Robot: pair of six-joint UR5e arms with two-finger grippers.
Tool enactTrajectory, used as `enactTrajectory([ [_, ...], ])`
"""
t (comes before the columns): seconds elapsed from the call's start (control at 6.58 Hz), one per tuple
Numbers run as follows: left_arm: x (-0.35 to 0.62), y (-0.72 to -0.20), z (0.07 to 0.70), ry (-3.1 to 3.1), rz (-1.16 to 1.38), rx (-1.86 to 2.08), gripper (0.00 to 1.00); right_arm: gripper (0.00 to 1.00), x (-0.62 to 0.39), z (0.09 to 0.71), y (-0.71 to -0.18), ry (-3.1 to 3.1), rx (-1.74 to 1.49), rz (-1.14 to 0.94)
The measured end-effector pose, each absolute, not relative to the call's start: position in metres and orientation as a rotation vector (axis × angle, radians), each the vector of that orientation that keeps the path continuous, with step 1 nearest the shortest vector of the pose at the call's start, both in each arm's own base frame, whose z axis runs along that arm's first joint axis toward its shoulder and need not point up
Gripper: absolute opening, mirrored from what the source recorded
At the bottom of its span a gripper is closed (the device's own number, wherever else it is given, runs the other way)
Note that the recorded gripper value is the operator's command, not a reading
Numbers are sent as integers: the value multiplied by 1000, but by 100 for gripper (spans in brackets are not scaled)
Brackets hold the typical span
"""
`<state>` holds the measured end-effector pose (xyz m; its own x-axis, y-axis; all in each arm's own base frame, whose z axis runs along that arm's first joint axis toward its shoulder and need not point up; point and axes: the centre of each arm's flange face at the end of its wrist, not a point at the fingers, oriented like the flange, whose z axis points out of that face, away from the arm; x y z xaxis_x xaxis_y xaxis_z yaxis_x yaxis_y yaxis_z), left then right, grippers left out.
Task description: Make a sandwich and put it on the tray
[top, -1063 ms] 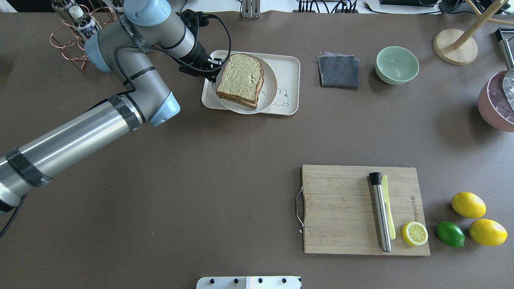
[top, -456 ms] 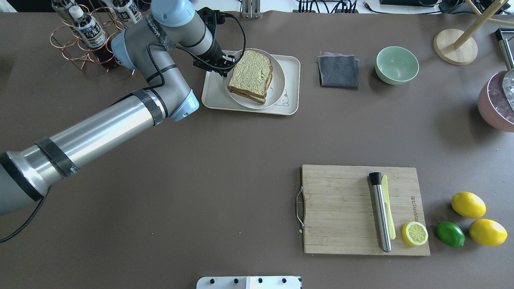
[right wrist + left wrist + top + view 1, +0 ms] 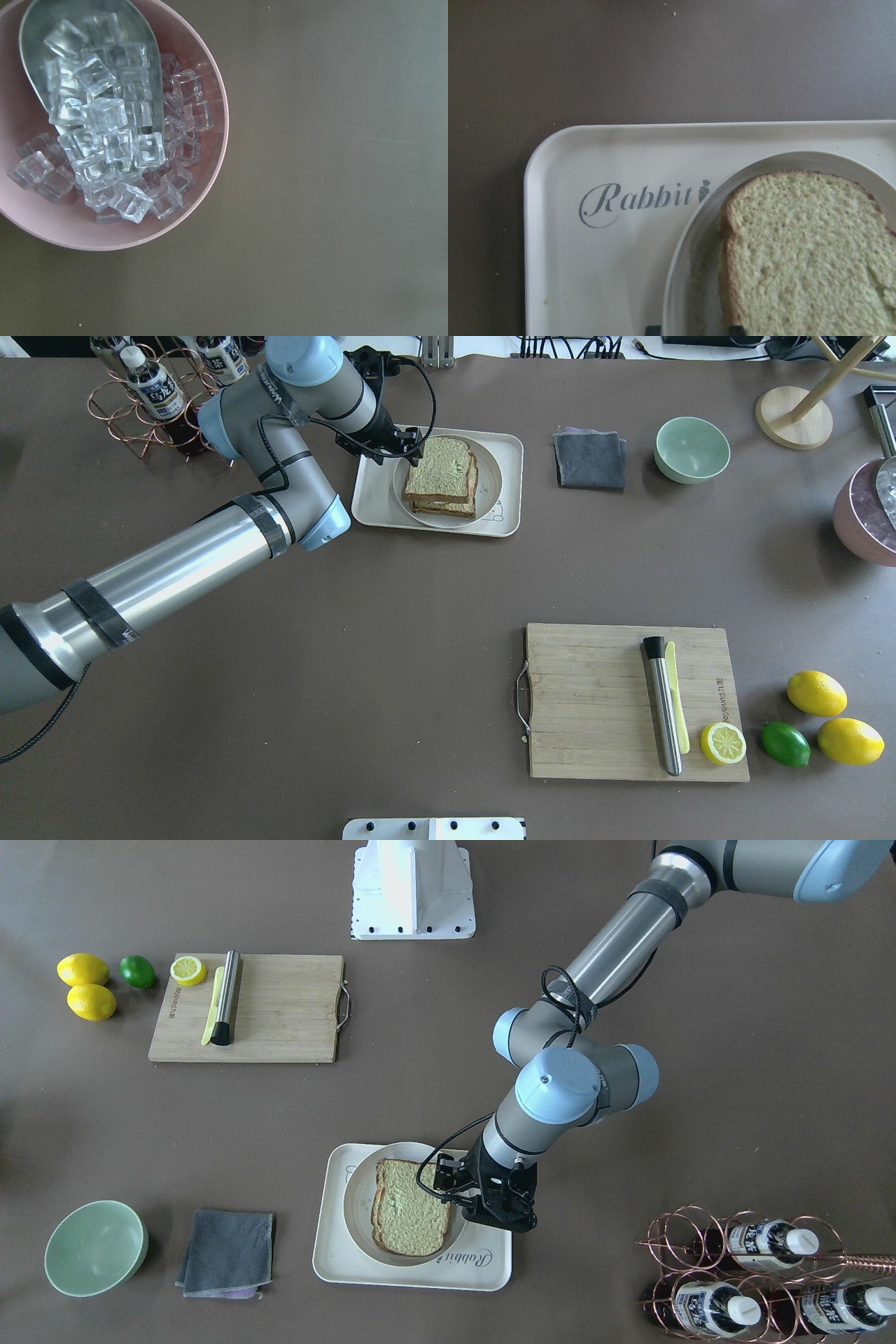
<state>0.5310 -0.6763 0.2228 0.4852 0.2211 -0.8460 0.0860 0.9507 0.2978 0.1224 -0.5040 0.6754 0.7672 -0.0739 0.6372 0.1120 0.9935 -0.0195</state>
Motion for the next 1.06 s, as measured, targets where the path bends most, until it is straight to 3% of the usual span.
enactTrajectory([
  [0.61,393,-618,228,1118,80,267,98,100,120,678,-502,-689,-63,-106],
  [1.06,218,-570,342,1051,183,333,98,100,118,687,-493,-691,-74,-105],
])
